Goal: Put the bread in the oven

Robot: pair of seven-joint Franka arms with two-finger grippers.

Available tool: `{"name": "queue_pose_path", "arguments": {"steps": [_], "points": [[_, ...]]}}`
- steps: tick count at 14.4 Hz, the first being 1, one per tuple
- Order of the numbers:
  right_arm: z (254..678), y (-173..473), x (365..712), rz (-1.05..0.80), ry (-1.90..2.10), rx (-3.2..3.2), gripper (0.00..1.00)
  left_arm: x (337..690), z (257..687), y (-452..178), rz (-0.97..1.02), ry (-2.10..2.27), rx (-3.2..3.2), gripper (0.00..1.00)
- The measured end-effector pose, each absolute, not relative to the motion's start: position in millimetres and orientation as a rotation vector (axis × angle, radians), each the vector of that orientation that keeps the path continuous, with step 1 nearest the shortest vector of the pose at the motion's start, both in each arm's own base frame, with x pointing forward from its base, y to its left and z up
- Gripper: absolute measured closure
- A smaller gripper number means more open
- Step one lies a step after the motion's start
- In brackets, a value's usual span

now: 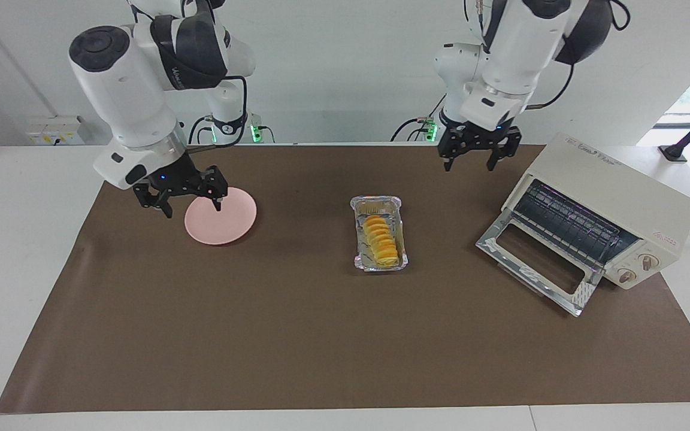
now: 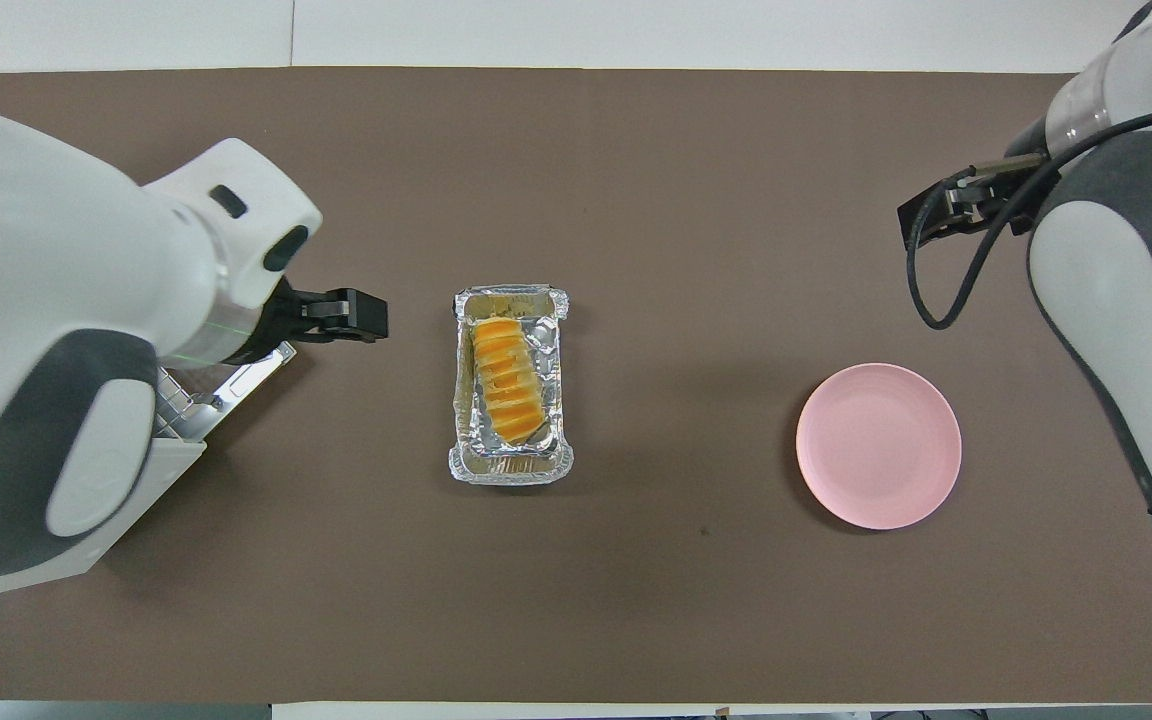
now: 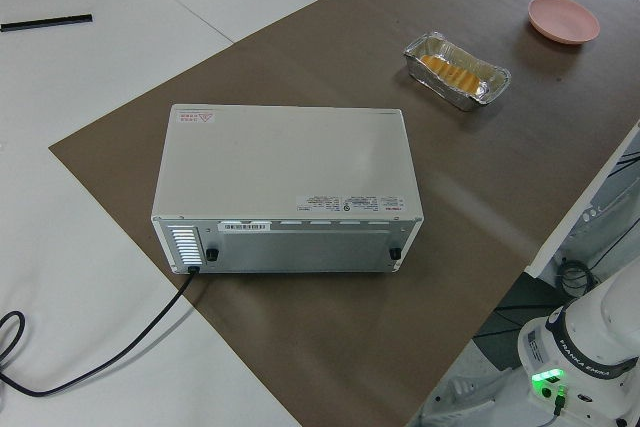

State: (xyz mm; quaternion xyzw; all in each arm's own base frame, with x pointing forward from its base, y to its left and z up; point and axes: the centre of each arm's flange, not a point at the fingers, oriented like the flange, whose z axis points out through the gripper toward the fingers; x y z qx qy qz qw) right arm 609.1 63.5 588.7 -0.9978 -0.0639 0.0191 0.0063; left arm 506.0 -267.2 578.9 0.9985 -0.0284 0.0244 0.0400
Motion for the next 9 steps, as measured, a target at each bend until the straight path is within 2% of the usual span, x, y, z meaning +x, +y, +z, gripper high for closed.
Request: {"name": "queue_pose_path", "arguments": {"steps": [2, 5, 7, 9], "points": [[604, 57, 583, 0.107, -0.219, -3.124, 0.0, 509, 536, -328, 0.083, -0.072, 3.018, 0.0], [616, 54, 551, 0.152, -0.216, -3.13, 0.0, 511, 437, -402, 0.066, -0.136, 3.001, 0.0], [612, 38, 546, 0.177, -0.172, -3.131, 0.0, 497, 386, -424, 0.023, -0.182, 3.015, 0.0], [606, 24, 545, 0.207, -0.134, -3.128, 0.0, 482, 354, -435, -0.013, -0.208, 3.029, 0.0]]}}
